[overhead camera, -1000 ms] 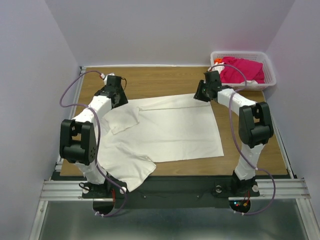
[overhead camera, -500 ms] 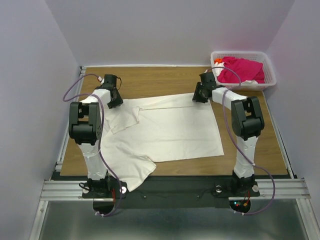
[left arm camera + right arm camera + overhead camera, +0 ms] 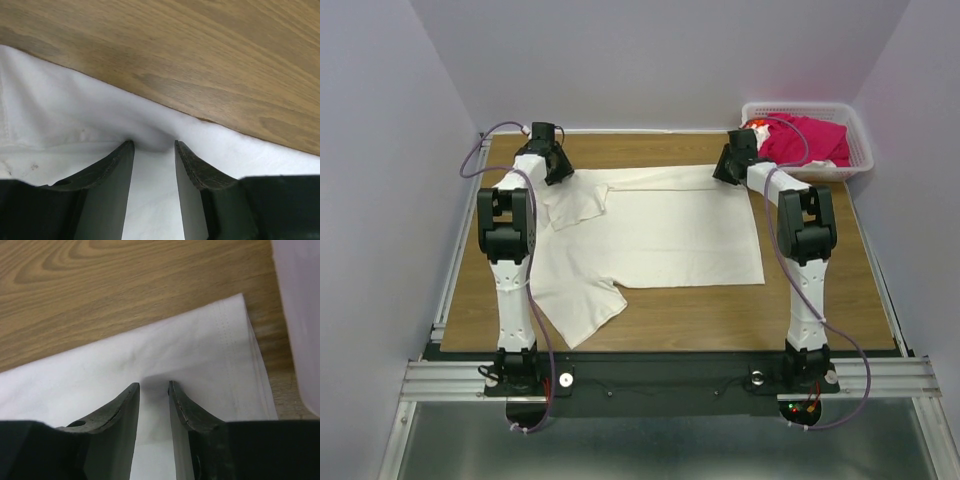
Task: Fold and stack the t-shirts
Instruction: Fold the tshirt
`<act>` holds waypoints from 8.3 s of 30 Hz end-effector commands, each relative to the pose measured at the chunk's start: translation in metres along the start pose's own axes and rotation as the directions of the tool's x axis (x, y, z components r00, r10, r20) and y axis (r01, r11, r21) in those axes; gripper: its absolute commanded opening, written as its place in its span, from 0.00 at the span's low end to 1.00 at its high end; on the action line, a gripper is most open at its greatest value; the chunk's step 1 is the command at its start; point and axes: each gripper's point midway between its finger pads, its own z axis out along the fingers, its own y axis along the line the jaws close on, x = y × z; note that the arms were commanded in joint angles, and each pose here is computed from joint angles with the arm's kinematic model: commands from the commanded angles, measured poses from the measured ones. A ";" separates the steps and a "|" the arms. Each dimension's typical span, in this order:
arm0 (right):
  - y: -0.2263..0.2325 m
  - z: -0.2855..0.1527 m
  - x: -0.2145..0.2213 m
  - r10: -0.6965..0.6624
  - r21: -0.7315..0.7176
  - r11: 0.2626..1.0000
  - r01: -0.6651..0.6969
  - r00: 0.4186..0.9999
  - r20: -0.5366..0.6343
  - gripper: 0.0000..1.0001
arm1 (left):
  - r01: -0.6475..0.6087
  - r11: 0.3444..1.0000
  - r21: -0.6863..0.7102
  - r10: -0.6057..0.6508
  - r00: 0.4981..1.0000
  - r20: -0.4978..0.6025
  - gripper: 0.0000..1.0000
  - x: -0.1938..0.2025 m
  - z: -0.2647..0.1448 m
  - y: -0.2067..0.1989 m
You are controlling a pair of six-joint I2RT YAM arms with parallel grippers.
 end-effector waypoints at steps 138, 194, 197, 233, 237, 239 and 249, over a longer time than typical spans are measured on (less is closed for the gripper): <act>-0.111 -0.200 0.071 0.031 0.257 0.966 0.035 0.969 -0.246 0.01 | 0.153 0.953 -0.261 -0.195 0.970 -0.145 0.00 0.122 -0.211 0.146; 0.180 -0.257 0.193 -0.319 -0.691 0.722 0.021 0.896 -0.307 0.49 | 0.145 0.968 -0.204 -0.182 0.967 -0.176 0.84 0.218 -0.226 0.126; 0.199 -0.253 0.219 -0.364 -0.718 0.696 0.019 0.871 -0.331 0.49 | 0.130 0.963 -0.237 -0.180 0.962 -0.207 0.81 0.229 -0.220 0.129; 0.256 -0.241 0.296 -0.443 -0.767 0.640 -0.036 0.799 -0.407 0.01 | 0.049 0.974 -0.223 -0.111 0.955 -0.276 0.00 0.230 -0.213 0.110; 0.263 -0.241 0.276 -0.401 -0.760 0.648 -0.048 0.827 -0.394 0.01 | 0.034 0.977 -0.209 -0.081 0.972 -0.220 0.00 0.200 -0.215 0.098; 0.264 -0.239 0.265 -0.382 -0.758 0.650 -0.054 0.839 -0.388 0.01 | 0.030 0.979 -0.200 -0.068 0.980 -0.185 0.00 0.182 -0.216 0.091; 0.282 -0.220 0.208 -0.273 -0.748 0.655 -0.109 0.889 -0.368 0.01 | -0.010 0.984 -0.180 -0.002 0.997 -0.071 0.00 0.116 -0.205 0.064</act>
